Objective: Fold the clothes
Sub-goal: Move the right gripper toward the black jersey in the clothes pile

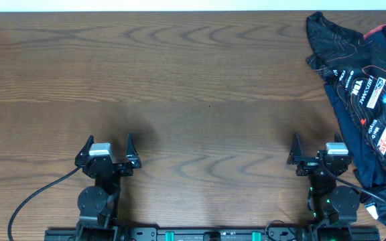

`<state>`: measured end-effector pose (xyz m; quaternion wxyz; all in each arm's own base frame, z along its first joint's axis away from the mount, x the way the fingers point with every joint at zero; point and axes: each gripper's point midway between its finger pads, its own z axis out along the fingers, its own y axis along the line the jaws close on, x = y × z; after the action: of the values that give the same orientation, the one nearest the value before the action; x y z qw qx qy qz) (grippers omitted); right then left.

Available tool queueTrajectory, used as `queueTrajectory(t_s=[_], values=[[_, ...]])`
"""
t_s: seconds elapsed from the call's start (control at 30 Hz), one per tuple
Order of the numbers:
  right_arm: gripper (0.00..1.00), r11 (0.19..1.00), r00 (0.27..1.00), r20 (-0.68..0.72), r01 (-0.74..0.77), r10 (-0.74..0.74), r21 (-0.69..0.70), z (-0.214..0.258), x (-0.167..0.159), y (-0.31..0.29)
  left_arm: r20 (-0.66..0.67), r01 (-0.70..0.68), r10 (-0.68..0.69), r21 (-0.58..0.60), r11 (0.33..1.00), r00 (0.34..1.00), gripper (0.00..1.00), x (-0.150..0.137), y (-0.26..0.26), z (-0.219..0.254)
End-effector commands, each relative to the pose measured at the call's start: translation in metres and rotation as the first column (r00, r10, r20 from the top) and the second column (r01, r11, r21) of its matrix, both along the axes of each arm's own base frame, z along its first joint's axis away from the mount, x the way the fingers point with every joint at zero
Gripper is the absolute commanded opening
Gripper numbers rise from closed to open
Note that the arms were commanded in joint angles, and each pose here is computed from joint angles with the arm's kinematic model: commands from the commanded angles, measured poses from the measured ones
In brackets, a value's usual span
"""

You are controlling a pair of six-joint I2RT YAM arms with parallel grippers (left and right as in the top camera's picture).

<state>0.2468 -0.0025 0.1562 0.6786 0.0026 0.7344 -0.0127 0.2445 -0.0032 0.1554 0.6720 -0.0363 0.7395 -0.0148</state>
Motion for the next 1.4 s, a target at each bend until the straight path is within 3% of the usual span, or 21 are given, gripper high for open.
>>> queueTrajectory(t_s=[0.0,0.57,0.73,0.9,1.13,1.37], values=[[0.99,1.0,1.0,-0.001,0.004,-0.004,-0.011,-0.001,0.0,-0.001,-0.055,-0.01,0.011,0.027,1.0,0.998,0.98,-0.001,0.003,-0.018],[0.99,1.0,1.0,0.004,0.003,-0.003,-0.01,0.001,0.0,-0.001,-0.052,-0.009,0.011,0.026,1.0,0.999,0.98,-0.001,0.003,-0.017],[0.99,0.998,1.0,0.0,-0.021,0.021,0.051,0.002,-0.001,0.004,0.011,-0.024,0.026,-0.14,0.99,1.0,0.98,0.001,0.002,-0.002],[0.99,0.999,0.998,-0.06,-0.002,0.006,0.054,0.013,-0.007,0.001,-0.003,0.073,-0.075,-0.173,0.982,0.997,0.98,-0.001,-0.015,0.005],[0.99,0.992,0.952,-0.302,0.077,-0.042,0.103,0.028,-0.015,-0.007,-0.199,0.069,-0.106,-0.185,0.98,0.974,0.98,-0.004,-0.021,0.017],[0.99,0.99,0.778,-0.627,0.113,-0.035,0.085,0.033,-0.004,-0.007,-0.493,0.014,-0.095,-0.166,0.986,0.865,0.98,0.0,-0.021,0.034]])
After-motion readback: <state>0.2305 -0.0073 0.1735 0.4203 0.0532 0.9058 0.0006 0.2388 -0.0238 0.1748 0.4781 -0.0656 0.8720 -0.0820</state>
